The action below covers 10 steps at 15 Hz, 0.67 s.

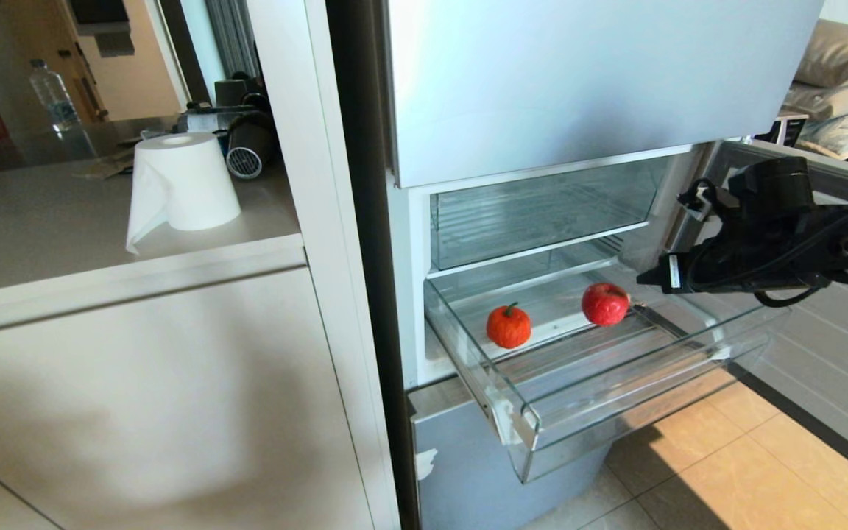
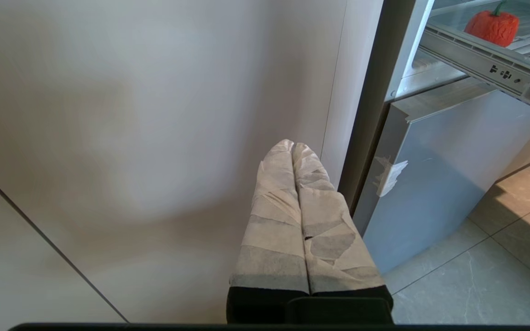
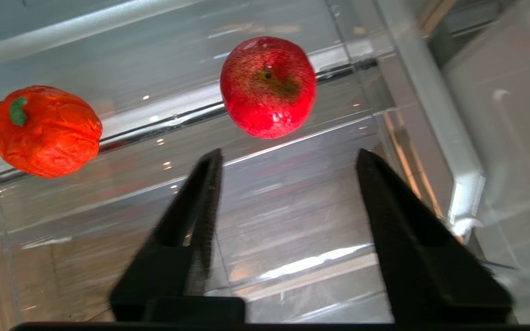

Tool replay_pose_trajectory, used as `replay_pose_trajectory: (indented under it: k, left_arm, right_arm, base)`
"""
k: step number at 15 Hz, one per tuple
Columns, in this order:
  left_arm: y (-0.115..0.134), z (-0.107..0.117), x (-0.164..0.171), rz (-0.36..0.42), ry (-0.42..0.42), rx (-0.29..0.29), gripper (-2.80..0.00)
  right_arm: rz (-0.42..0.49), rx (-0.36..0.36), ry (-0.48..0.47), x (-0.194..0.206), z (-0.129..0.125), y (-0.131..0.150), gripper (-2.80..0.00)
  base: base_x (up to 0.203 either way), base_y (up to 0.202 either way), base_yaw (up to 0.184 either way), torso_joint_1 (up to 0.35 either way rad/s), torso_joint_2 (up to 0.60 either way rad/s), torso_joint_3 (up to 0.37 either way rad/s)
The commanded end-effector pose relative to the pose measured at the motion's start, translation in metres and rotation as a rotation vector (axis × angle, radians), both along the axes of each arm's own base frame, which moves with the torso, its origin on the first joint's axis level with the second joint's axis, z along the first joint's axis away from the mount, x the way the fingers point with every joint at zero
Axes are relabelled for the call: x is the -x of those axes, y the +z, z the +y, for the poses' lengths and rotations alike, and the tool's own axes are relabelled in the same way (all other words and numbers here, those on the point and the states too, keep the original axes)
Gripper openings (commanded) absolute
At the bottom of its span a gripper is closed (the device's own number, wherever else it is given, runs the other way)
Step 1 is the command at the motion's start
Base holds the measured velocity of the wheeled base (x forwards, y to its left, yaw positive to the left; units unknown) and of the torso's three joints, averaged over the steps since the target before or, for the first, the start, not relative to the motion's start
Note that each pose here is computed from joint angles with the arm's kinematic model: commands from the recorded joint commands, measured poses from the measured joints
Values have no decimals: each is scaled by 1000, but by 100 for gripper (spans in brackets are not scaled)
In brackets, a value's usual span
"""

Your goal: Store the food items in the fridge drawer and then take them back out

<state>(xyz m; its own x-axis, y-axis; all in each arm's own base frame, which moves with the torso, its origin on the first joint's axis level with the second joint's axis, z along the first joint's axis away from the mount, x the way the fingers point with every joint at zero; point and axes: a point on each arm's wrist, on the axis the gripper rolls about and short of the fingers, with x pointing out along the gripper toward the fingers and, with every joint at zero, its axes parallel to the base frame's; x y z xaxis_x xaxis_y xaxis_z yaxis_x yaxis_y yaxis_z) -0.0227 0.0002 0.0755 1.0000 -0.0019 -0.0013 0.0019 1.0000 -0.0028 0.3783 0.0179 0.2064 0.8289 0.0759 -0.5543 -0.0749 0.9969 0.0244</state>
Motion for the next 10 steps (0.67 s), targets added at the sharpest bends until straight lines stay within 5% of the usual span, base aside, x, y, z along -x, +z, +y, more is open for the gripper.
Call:
replay_pose_trajectory:
  k: [1,10]
  left_arm:
    - [0,0,0,0,0,0,-280]
    - [0,0,0,0,0,0,-280]
  right_arm:
    - [54,3,3,-20,2,-9,0]
    - [110,26,-19,-80,8,-43,0]
  base:
    - [0,0,0,0,0,0]
    - [0,0,0,0,0,0]
